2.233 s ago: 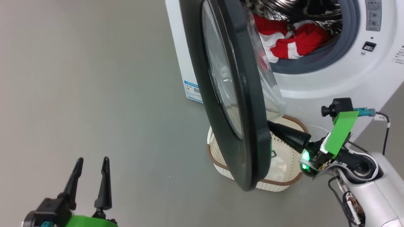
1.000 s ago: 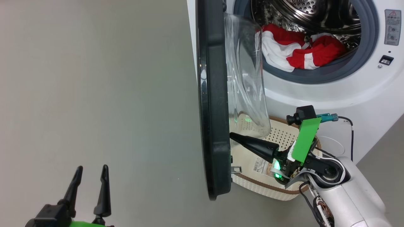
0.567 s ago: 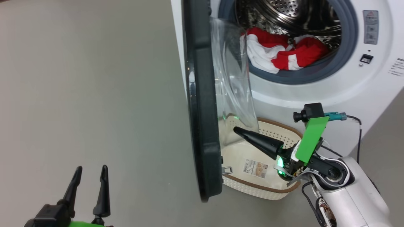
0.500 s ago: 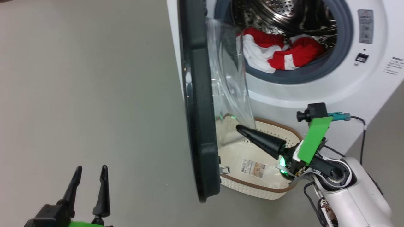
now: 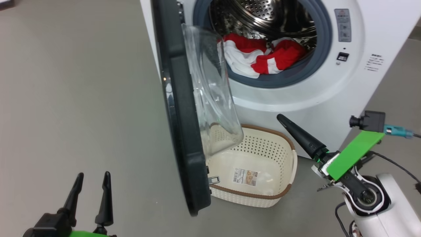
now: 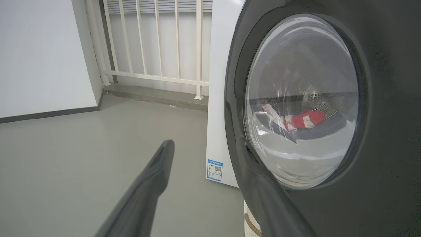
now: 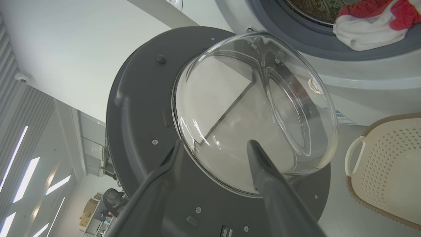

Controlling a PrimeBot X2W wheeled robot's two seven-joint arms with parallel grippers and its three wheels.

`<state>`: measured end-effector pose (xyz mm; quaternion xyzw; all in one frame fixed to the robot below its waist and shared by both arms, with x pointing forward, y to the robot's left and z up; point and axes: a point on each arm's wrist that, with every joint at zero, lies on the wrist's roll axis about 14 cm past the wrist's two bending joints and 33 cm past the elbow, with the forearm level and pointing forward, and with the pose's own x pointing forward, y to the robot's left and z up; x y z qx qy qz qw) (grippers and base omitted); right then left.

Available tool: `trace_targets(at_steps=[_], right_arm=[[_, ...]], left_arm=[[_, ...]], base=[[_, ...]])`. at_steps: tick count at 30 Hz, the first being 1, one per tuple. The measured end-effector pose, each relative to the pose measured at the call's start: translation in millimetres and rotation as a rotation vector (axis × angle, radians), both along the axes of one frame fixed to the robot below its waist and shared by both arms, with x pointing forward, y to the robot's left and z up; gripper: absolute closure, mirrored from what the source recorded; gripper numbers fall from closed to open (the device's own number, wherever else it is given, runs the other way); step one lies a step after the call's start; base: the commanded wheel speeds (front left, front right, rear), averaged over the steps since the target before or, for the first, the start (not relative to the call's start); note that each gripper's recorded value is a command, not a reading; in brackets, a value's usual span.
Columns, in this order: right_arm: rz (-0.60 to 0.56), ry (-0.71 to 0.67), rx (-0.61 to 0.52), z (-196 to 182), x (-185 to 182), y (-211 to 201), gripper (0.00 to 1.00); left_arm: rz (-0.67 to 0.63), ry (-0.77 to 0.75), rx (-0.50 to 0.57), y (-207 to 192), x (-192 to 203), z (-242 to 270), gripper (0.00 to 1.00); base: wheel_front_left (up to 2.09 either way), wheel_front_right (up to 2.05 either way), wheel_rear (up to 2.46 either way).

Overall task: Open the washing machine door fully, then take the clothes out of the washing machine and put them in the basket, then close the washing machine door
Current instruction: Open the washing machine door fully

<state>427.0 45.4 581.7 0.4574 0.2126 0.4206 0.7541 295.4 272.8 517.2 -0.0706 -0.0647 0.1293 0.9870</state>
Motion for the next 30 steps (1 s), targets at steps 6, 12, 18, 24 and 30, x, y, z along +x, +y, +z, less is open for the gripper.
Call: trace_targets(at_steps=[6,12,18,24,30], right_arm=[[-0.169,-0.128,-0.057,1.4,5.3,-29.2,0.0],[-0.327,-0.244,-0.107,-1.3,8.4,-58.0,0.0],[-0.44,-0.346,-0.181,-14.3,6.2,-78.6,0.0],[-0.482,-0.438,-0.342,-35.0,9.6,-94.3,0.0],[-0.544,-0.575,-0.439,-22.8,19.0,-103.1,0.0]], left_arm=[[-0.028,-0.011,0.002,-6.7,8.2,3.2,0.0],[-0.054,-0.019,0.002,-13.7,14.6,5.3,0.0],[-0.071,-0.028,0.002,-18.2,17.6,7.8,0.0],[-0.078,-0.034,0.002,-20.2,19.0,9.3,0.0],[-0.079,-0.031,0.002,-20.5,19.9,8.8,0.0]], base=[[0.0,0.0,0.0],[0.0,0.0,0.0],[0.0,0.0,0.0],[0.0,0.0,0.0],[0.0,0.0,0.0]])
